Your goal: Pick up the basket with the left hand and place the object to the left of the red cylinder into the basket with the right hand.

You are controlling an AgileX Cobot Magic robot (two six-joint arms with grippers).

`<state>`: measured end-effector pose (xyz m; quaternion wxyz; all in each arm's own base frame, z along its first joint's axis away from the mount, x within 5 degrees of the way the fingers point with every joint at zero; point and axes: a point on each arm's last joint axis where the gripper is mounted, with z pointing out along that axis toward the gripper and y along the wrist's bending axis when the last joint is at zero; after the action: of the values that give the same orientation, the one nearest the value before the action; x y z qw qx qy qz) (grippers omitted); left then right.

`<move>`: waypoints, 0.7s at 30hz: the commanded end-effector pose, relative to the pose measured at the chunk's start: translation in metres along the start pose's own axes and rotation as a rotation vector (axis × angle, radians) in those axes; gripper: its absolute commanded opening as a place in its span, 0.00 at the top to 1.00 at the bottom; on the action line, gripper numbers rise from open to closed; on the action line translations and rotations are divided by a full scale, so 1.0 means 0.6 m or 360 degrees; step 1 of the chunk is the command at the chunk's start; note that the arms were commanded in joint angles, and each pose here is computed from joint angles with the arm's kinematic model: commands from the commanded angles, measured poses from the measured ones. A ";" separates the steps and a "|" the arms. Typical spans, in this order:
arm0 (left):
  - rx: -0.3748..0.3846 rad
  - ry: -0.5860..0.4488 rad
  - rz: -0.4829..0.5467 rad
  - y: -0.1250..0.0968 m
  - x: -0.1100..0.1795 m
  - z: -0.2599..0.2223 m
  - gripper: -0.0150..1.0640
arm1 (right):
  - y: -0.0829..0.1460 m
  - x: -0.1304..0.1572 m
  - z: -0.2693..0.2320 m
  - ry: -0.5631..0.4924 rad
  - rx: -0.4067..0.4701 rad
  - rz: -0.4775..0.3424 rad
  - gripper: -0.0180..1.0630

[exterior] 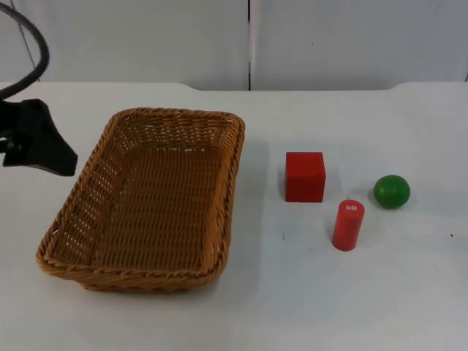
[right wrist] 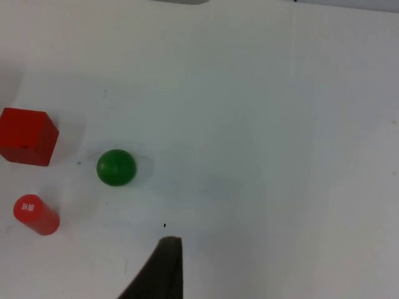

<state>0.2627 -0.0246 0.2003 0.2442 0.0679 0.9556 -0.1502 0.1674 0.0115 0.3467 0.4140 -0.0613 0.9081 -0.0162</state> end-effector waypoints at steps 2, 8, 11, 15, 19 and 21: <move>0.0016 0.0010 -0.0001 0.002 -0.017 0.019 0.01 | -0.002 -0.005 -0.002 -0.0029 0.0006 -0.0008 0.01; 0.0044 0.0110 0.0049 0.016 -0.056 0.058 0.01 | 0.002 -0.004 -0.002 -0.0026 -0.0028 0.0025 0.01; 0.0053 0.0140 0.0057 0.022 -0.071 0.073 0.01 | 0.002 -0.004 -0.002 -0.0019 -0.0028 0.0025 0.01; 0.0055 0.0173 0.0042 0.032 -0.087 0.096 0.01 | 0.002 -0.004 -0.002 -0.0019 -0.0028 0.0025 0.01; 0.0082 0.0232 0.0043 0.043 -0.102 0.132 0.01 | 0.002 -0.004 -0.002 -0.0019 -0.0028 0.0025 0.01; 0.0086 0.0241 0.0049 0.045 -0.107 0.138 0.01 | 0.002 -0.003 -0.002 -0.0016 -0.0028 0.0025 0.01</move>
<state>0.3599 -0.0267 0.1547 0.1736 0.0974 0.9661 -0.1644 0.1674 0.0133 0.3468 0.4148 -0.0567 0.9082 -0.0035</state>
